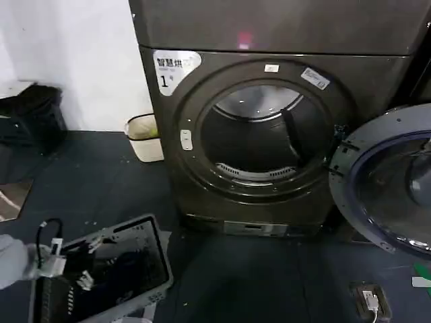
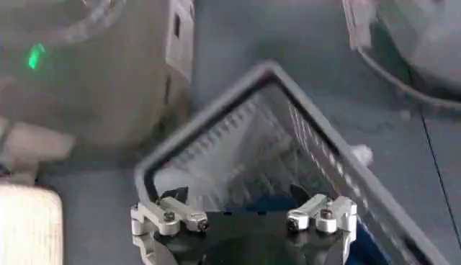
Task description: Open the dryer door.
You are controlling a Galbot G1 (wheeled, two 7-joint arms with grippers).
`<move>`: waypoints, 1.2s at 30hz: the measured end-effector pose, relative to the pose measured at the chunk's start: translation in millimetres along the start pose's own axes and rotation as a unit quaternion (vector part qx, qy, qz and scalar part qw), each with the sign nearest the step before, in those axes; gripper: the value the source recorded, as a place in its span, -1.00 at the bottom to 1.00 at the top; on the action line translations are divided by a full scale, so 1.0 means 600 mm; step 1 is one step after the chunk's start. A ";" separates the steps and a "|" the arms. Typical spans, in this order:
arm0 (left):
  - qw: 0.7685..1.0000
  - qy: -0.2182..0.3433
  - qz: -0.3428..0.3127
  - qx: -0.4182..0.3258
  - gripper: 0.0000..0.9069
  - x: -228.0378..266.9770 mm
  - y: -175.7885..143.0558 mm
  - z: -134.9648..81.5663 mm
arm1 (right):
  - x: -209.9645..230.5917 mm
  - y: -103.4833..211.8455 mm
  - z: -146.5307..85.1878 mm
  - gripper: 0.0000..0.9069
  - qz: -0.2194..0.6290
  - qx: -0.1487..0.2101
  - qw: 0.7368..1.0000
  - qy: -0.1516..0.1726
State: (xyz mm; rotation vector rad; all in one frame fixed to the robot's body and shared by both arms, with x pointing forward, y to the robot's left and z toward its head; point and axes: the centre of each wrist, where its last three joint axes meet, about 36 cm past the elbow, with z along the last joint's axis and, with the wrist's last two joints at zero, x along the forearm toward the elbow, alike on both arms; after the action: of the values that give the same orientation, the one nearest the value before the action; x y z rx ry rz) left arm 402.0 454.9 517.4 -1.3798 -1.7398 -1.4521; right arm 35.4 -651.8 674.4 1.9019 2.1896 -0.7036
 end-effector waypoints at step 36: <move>0.994 0.067 0.053 -0.064 1.00 0.015 0.019 0.057 | 0.017 -0.015 -0.013 1.00 -0.008 0.014 1.000 0.002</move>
State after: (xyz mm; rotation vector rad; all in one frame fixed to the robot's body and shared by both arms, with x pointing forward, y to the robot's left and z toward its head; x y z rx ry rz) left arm 416.9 489.0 519.1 -1.3827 -1.4918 -1.5826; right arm 26.5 -640.0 679.5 1.9031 2.2113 -0.7360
